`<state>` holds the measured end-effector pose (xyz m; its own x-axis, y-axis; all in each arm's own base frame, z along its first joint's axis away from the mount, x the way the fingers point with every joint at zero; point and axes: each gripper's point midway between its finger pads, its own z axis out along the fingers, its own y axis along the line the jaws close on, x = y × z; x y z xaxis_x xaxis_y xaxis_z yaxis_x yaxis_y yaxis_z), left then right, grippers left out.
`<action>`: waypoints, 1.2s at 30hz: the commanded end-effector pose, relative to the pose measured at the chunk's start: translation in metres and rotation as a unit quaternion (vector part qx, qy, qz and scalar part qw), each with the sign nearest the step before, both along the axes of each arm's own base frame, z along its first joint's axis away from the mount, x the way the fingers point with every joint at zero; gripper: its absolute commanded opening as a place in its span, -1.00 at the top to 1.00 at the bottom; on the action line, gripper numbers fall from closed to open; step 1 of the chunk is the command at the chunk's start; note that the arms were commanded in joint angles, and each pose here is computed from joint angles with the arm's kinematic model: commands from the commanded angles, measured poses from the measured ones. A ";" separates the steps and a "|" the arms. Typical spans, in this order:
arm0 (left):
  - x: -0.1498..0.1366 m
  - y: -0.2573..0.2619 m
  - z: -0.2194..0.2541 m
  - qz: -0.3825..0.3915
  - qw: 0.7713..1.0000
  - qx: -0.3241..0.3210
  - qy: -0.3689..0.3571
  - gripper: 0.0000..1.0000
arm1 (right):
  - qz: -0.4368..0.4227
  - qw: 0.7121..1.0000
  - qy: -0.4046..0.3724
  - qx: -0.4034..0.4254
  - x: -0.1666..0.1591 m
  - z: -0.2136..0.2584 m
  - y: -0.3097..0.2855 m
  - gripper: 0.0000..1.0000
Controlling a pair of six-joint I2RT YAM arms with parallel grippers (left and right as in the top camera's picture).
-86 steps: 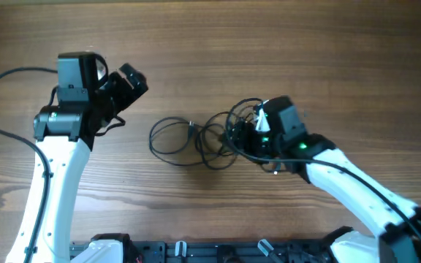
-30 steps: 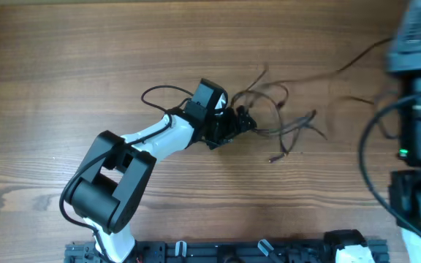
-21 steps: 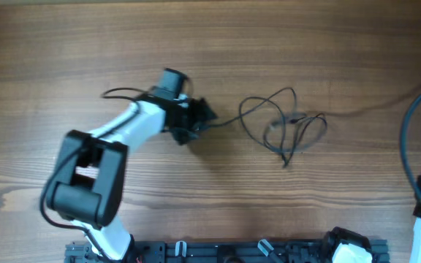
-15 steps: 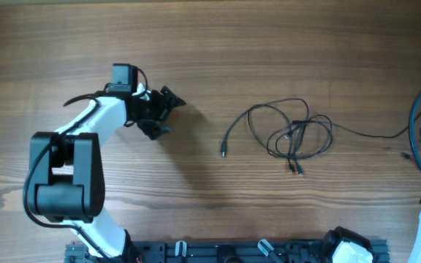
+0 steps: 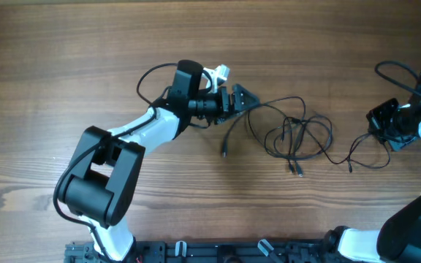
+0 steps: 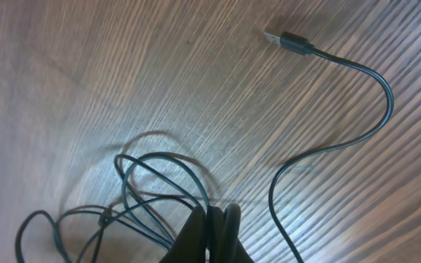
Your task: Untangle cables
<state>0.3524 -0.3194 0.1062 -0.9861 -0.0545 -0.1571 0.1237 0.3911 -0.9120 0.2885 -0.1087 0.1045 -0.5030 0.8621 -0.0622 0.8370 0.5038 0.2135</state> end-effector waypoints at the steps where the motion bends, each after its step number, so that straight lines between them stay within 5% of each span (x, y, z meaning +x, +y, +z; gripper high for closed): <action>1: 0.006 -0.029 0.025 -0.025 0.998 0.007 -0.062 -0.99 | 0.021 1.000 0.004 0.008 0.001 -0.005 0.005 0.91; 4: 0.014 -0.032 0.000 -0.015 0.966 0.202 -0.160 -0.99 | 0.023 1.000 0.004 0.008 0.001 -0.005 0.006 0.91; 6: 0.015 -0.037 -0.001 -0.013 0.940 0.264 -0.214 -1.00 | 0.023 1.000 0.004 0.008 0.001 -0.005 0.006 0.91; 15: -0.030 -0.109 -0.017 -0.093 0.876 0.301 -0.365 -0.94 | 0.025 1.000 0.006 0.009 0.000 -0.005 0.007 0.91; 17: -0.040 -0.120 -0.029 -0.118 0.863 0.305 -0.385 -0.65 | 0.034 0.999 0.005 0.007 0.000 -0.005 0.007 0.91; 21: -0.014 -0.116 -0.041 -0.068 0.849 0.336 -0.402 0.58 | 0.036 0.999 0.009 0.008 -0.002 -0.006 0.008 0.91; 23: 0.016 -0.089 -0.036 0.010 0.826 0.392 -0.405 0.90 | 0.048 0.999 0.010 0.007 -0.002 -0.006 0.008 0.91; 25: 0.053 -0.038 -0.016 0.130 0.785 0.462 -0.392 0.92 | 0.068 0.998 0.004 0.000 0.000 -0.005 0.007 0.91; 28: 0.074 0.052 0.016 0.195 0.723 0.559 -0.355 0.92 | 0.097 0.995 -0.013 -0.015 0.006 -0.004 0.002 0.91; 31: 0.074 0.122 0.024 0.217 0.704 0.612 -0.288 0.92 | 0.078 0.996 -0.028 -0.024 0.012 0.005 -0.010 0.91; 34: 0.063 0.233 0.009 0.277 0.676 0.668 -0.141 0.92 | -0.021 0.995 -0.086 -0.041 0.018 0.051 -0.052 0.91; 36: 0.055 0.273 -0.004 0.292 0.684 0.665 -0.066 0.92 | -0.081 0.986 -0.138 -0.047 0.012 0.086 -0.078 0.91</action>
